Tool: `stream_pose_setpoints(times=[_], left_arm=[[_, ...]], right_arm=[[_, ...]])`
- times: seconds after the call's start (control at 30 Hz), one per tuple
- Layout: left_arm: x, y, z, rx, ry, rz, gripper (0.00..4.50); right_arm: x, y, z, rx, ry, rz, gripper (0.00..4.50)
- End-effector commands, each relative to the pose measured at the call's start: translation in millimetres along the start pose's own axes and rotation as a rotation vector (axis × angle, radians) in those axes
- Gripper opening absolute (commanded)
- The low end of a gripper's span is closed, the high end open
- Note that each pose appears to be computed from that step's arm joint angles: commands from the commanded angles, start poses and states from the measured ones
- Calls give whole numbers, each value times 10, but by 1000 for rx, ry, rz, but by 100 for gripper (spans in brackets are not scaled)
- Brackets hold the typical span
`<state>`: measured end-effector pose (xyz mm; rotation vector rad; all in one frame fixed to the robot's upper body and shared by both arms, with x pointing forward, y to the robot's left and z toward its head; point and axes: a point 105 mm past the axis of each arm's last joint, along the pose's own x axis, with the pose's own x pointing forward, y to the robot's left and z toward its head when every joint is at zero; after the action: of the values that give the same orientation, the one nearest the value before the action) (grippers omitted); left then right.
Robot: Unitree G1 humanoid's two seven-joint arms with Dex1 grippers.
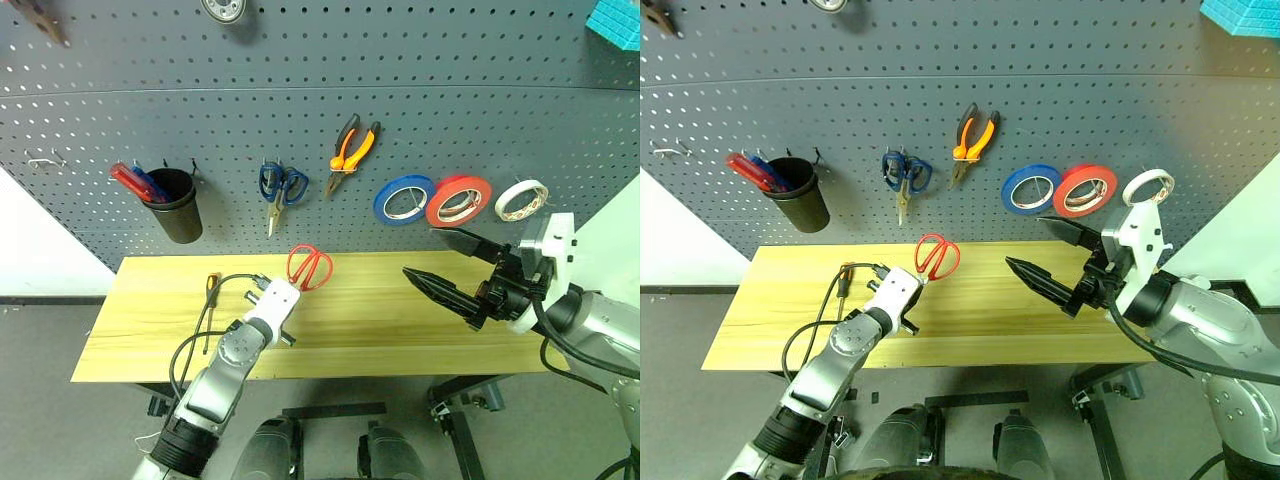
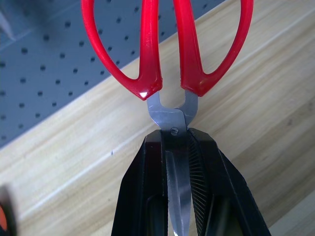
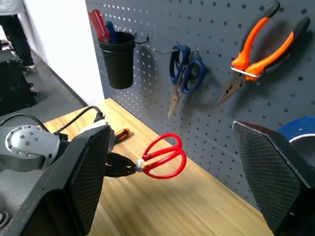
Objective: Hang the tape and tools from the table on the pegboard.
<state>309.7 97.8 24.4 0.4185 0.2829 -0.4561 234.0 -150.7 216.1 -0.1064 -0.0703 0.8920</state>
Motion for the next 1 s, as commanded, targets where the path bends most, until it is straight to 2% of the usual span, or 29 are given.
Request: stream_pose_setpoints(times=[0.03, 0.23, 0.4, 0.63, 0.83, 1.0], left_arm=[[-65, 10, 251, 81, -130, -2, 26], [-147, 47, 382, 173, -255, 13, 26], [-242, 194, 584, 258, -396, 111, 26], [-449, 493, 734, 338, -538, 301, 26], [-531, 669, 702, 364, -555, 407, 26], [-428, 803, 583, 330, -486, 450, 26]], right_arm=[[-83, 13, 148, -60, -41, 14, 414], [-152, -27, 225, -82, -64, 7, 414], [-176, -86, 239, -102, -66, -11, 414], [-159, -125, 206, -109, -65, -21, 414], [-152, -155, 183, -117, -58, -26, 414], [-134, -162, 173, -122, -54, -26, 414]])
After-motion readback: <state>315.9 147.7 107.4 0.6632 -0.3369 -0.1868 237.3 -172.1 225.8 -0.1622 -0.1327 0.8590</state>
